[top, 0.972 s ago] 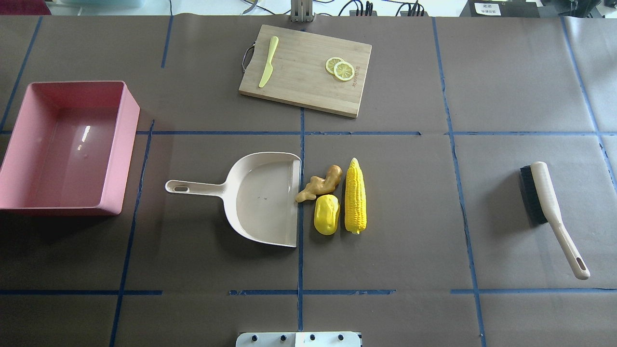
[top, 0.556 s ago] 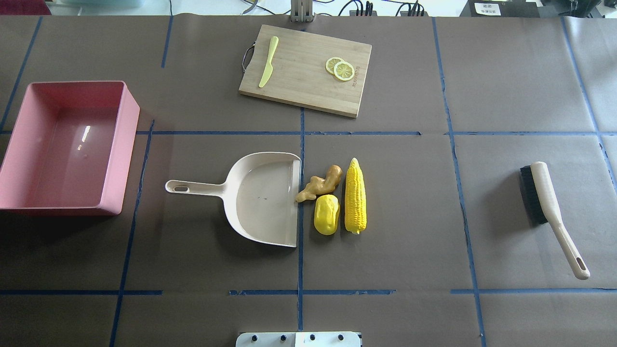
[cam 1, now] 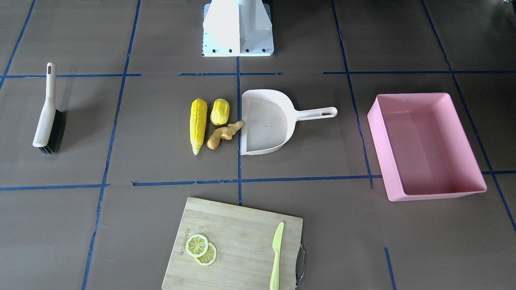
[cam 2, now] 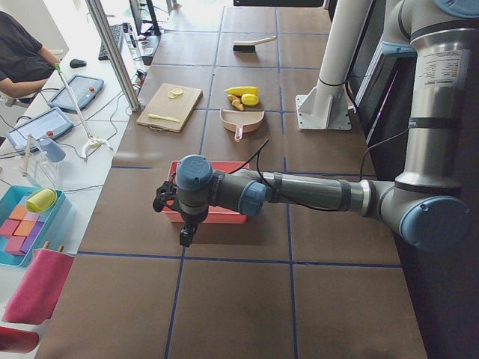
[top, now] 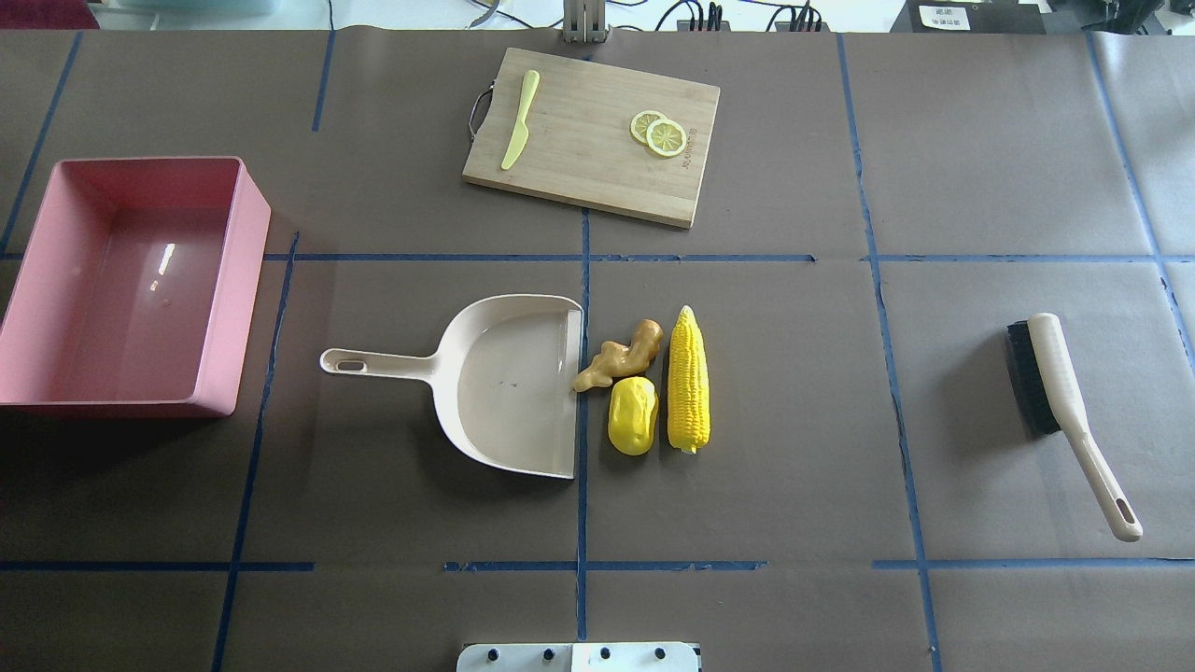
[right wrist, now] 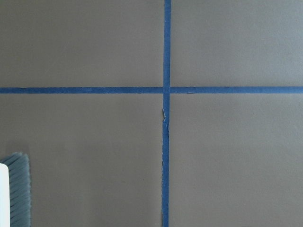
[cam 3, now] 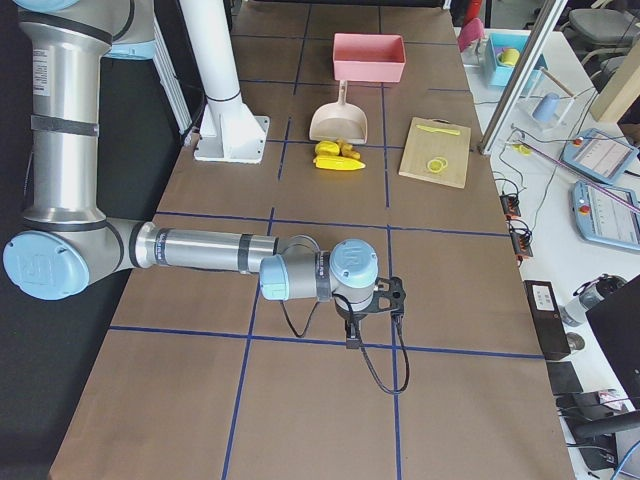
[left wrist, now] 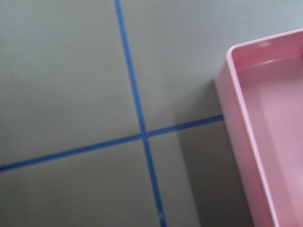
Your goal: Sweep and dump trash into bin
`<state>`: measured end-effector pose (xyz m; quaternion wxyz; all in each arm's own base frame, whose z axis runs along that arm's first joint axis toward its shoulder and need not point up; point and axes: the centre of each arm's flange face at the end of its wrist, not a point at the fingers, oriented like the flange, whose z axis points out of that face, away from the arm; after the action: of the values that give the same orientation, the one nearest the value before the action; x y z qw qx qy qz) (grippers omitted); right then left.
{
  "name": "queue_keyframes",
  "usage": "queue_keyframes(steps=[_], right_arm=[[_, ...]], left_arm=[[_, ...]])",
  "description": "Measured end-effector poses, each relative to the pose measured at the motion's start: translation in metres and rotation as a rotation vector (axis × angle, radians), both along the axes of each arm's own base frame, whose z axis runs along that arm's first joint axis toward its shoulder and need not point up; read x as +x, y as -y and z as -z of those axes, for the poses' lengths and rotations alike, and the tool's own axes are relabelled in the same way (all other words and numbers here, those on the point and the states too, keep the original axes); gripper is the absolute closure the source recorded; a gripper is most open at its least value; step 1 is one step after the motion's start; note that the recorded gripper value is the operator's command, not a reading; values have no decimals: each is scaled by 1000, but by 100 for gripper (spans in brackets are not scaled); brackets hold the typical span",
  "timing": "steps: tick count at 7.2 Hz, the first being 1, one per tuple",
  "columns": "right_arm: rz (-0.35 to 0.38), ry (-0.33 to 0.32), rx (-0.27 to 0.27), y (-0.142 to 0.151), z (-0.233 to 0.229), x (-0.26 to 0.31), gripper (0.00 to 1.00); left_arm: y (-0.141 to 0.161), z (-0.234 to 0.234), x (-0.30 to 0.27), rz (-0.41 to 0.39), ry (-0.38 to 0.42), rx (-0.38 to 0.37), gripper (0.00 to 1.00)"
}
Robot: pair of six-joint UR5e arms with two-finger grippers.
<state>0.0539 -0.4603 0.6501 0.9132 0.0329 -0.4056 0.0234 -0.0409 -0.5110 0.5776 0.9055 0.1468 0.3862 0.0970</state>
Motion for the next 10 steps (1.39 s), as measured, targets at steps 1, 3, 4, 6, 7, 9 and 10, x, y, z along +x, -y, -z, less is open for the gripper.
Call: queue_keyframes(steps=[1,3,4,6,7,9,10], right_arm=[[-20,5,-11,3,7,-1,0],[-33,9,-4,7,21,-4,0],[-35,12,-3,7,24,-5,0],[-55,59,-42,8,39,-21,0],[-72,82,-74,9,58,-39,0],[-92,92,-119,5,96,-76,0],[-98,82,-131,2,113,-95,0]], left_arm=[[4,20,20,-36,-1,65,0],[2,61,70,-126,-14,152,0],[5,80,89,-161,-22,187,0],[21,122,125,-219,-43,262,0],[24,143,144,-251,-52,302,0],[22,179,166,-283,-63,371,0],[22,189,173,-293,-72,385,0]])
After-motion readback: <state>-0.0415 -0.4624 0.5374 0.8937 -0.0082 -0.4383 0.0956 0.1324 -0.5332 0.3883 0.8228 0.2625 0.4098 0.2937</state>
